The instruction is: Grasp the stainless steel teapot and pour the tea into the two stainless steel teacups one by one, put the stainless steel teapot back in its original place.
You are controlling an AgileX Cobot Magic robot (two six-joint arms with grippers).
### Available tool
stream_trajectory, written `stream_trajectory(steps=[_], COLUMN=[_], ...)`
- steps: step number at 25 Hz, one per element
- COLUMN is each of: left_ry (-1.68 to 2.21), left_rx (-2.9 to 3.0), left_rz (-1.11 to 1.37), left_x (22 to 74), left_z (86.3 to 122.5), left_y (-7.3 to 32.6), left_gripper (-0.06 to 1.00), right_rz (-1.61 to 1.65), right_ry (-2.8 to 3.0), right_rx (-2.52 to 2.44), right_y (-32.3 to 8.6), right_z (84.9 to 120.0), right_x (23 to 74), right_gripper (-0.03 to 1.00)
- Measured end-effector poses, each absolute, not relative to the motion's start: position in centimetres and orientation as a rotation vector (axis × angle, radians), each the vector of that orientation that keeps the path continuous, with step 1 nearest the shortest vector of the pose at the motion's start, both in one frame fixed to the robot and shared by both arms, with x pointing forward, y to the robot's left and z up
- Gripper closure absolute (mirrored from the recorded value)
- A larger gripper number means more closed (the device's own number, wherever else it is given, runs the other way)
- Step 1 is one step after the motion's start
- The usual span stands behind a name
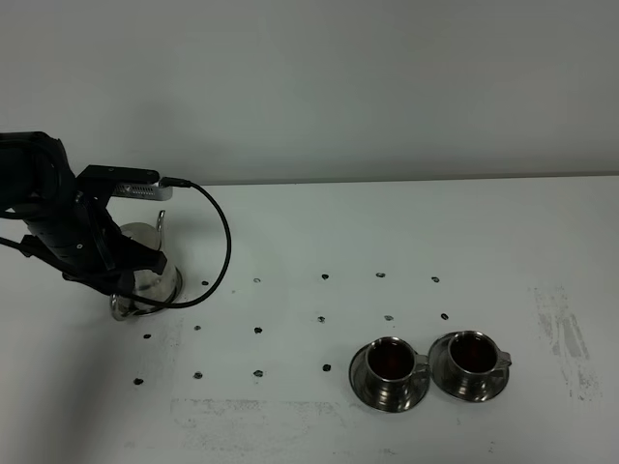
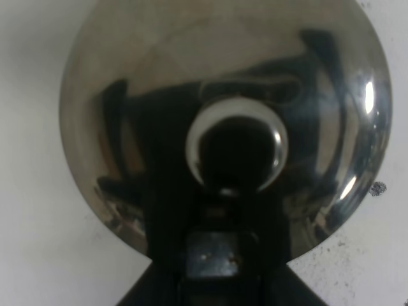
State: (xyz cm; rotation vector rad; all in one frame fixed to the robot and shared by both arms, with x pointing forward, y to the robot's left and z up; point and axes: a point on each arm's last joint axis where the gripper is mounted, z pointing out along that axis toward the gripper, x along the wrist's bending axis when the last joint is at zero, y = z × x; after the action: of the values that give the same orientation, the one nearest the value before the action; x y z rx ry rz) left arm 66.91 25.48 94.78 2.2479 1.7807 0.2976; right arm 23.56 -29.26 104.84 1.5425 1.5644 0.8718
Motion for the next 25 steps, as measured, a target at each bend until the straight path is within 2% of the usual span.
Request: stream_trajectory(steps=[10, 17, 25], left_ry=[1.775, 1.773, 1.774], left_rx=[2.253, 2.25, 2.253], left_rz=[0.298, 0.304, 0.298], left_x=[66.9, 66.98, 66.9], left_z=[94.78, 94.87, 94.96], left_y=[25.48, 25.47, 25.47], left_gripper=[0.68, 0.59, 0.58], right_rz=[0.872, 0.872, 0.872], right_ry=[1.564, 1.564, 1.564], right_rx=[1.542, 1.542, 1.542], right_y=[-29.26, -29.26, -29.26], right_z=[104.84, 104.84, 104.84], right_x=[23.56, 23.56, 23.56], right_gripper=[0.73, 0.73, 0.73])
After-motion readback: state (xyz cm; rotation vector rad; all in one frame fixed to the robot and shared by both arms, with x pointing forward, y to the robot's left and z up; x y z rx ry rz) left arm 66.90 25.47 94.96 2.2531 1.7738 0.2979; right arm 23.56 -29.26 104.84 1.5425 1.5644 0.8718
